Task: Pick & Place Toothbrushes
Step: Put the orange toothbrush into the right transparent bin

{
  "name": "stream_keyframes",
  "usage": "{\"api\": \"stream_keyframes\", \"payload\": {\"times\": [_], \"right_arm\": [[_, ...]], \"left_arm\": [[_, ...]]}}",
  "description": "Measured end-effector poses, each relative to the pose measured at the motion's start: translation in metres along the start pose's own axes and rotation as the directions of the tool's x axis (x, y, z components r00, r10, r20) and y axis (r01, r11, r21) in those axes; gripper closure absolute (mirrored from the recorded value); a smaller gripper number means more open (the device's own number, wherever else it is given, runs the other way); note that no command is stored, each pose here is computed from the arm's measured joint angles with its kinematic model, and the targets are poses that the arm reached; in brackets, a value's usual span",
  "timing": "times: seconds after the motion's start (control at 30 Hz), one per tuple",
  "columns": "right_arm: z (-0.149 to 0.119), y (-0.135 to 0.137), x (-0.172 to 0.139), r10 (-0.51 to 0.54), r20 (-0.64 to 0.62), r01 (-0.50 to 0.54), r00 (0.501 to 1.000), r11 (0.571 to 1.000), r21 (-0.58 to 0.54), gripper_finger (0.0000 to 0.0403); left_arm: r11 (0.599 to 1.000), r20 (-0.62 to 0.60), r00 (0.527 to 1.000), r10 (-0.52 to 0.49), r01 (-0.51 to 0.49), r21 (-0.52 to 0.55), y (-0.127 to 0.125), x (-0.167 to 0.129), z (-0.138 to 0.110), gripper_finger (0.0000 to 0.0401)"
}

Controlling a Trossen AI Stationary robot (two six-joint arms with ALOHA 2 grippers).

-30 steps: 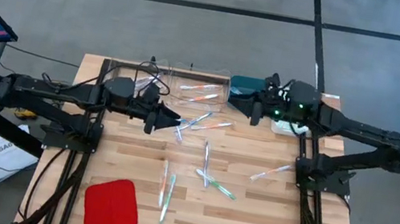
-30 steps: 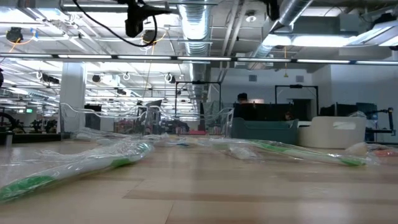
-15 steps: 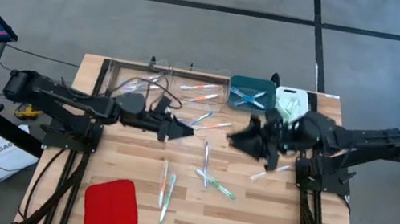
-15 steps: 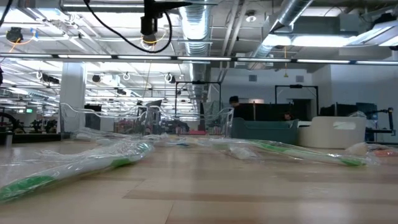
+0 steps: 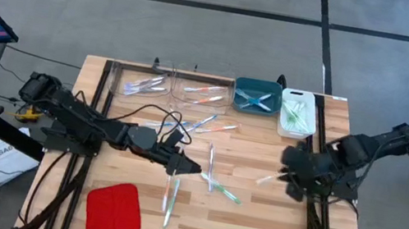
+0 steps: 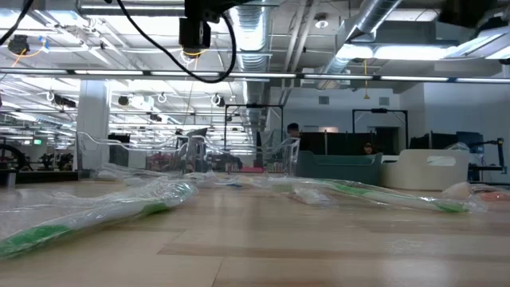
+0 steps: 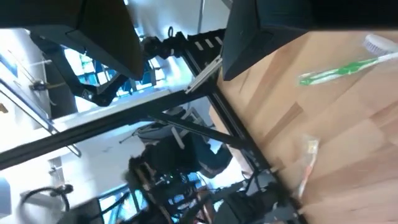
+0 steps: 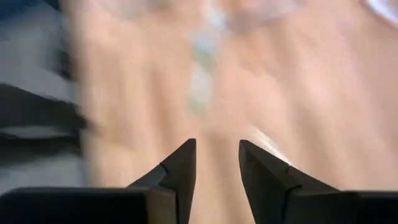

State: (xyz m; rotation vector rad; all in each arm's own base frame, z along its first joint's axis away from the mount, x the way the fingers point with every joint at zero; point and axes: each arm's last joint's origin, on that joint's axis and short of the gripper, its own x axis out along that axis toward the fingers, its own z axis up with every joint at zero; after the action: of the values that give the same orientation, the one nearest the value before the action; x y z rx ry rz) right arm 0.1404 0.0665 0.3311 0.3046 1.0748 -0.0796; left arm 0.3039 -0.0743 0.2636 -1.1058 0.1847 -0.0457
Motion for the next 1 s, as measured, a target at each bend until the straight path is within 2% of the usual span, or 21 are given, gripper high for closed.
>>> {"api": "stream_keyframes", "payload": {"times": [0.13, 0.33, 0.47, 0.63, 0.8, 0.9, 1.0], "right_arm": [[-0.017, -0.015, -0.005, -0.245, -0.070, 0.238, 0.967, 0.967, -0.093, 0.0278], [-0.016, -0.018, 0.002, -0.429, 0.036, 0.424, 0.903, 0.872, -0.244, 0.0231], [-0.020, -0.027, 0.028, -0.502, -0.033, 0.488, 0.864, 0.853, -0.185, 0.0196], [-0.042, -0.041, 0.069, -0.466, -0.150, 0.428, 0.872, 0.874, -0.228, 0.0185], [-0.055, -0.050, 0.087, -0.473, -0.202, 0.410, 0.858, 0.866, -0.286, 0.0196], [-0.052, -0.046, 0.094, -0.355, -0.227, 0.273, 0.907, 0.905, -0.328, 0.0205], [-0.052, -0.043, 0.102, -0.298, -0.265, 0.183, 0.917, 0.905, -0.383, 0.0216]], "left_arm": [[1.000, 0.012, 1.000, 0.012, -0.012, -0.017, 0.000, 0.001, -0.004, 0.0187], [1.000, 0.003, 1.000, 0.005, -0.005, -0.014, -0.002, 0.000, -0.009, 0.0187], [1.000, -0.004, 1.000, 0.001, -0.001, -0.008, -0.005, -0.001, -0.015, 0.0187], [1.000, 0.027, 1.000, 0.014, -0.014, 0.005, -0.008, -0.002, -0.021, 0.0187], [1.000, 0.016, 1.000, 0.008, -0.008, 0.005, -0.010, -0.003, -0.026, 0.0187], [1.000, 0.006, 1.000, 0.002, -0.002, 0.003, -0.012, -0.004, -0.029, 0.0187], [1.000, 0.003, 1.000, 0.002, -0.001, -0.014, -0.012, -0.004, -0.030, 0.0187]]}}
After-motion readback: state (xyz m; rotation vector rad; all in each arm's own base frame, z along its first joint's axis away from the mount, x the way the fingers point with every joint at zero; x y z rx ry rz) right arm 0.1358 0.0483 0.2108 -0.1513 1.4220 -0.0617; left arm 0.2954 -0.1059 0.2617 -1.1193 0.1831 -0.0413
